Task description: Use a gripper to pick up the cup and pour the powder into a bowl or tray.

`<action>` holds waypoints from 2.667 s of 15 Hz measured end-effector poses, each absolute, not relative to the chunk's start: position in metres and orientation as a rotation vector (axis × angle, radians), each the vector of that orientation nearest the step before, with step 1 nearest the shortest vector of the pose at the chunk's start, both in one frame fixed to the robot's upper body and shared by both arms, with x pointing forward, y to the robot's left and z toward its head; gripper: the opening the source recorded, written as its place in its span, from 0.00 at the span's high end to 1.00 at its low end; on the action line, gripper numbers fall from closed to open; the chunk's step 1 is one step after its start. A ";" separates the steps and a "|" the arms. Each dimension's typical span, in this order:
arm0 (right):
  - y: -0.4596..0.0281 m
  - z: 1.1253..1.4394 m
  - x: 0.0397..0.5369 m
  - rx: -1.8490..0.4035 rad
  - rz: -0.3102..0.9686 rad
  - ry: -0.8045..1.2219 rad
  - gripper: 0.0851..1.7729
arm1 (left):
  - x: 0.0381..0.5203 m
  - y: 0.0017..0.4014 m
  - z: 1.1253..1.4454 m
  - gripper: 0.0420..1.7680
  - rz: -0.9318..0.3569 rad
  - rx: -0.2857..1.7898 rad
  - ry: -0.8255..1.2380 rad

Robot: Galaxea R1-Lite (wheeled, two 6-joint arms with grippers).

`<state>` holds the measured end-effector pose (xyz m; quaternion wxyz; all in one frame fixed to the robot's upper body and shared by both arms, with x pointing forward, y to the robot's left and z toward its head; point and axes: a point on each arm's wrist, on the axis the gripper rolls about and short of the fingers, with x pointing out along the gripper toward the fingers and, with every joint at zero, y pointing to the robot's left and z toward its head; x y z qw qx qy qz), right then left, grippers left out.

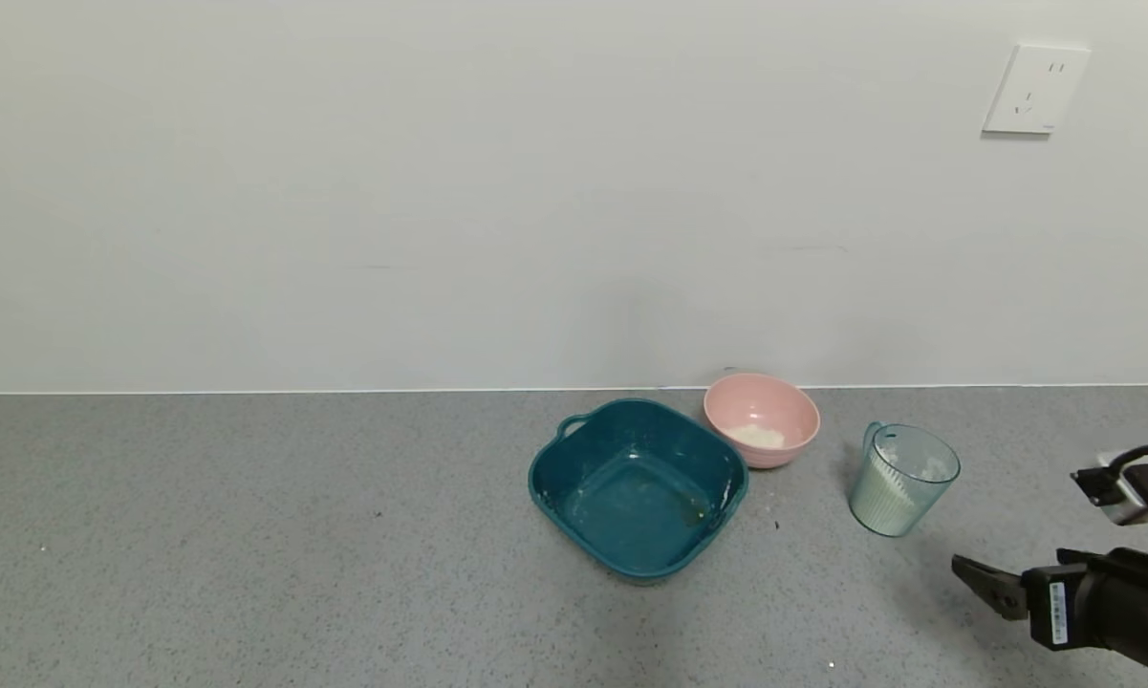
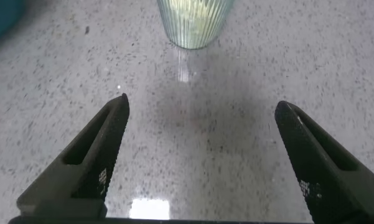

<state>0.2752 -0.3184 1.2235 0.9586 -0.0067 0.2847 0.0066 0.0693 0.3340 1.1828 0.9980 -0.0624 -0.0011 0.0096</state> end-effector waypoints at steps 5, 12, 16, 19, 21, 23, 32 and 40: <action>-0.323 1.226 0.232 -0.002 0.014 0.517 0.04 | 0.069 0.334 1.183 0.03 0.019 -0.125 -0.002; -0.328 1.219 0.195 0.006 0.013 0.457 0.04 | 0.069 0.334 1.183 0.03 0.019 -0.125 -0.002; -0.329 1.215 0.178 0.010 0.023 0.415 0.04 | 0.069 0.334 1.183 0.03 0.019 -0.125 -0.002; -0.330 1.209 0.163 0.008 0.023 0.435 0.04 | 0.069 0.334 1.183 0.03 0.019 -0.125 -0.002; -0.331 1.208 0.154 0.016 0.038 0.425 0.04 | 0.069 0.334 1.183 0.03 0.019 -0.124 -0.002; -0.333 1.210 0.145 0.036 0.062 0.374 0.04 | 0.069 0.334 1.183 0.03 0.019 -0.125 -0.002; -0.336 1.210 0.098 0.046 0.039 0.076 0.04 | 0.069 0.334 1.183 0.03 0.019 -0.125 -0.002; -0.337 1.199 0.074 0.006 0.008 -0.076 0.04 | 0.069 0.334 1.183 0.03 0.019 -0.125 -0.002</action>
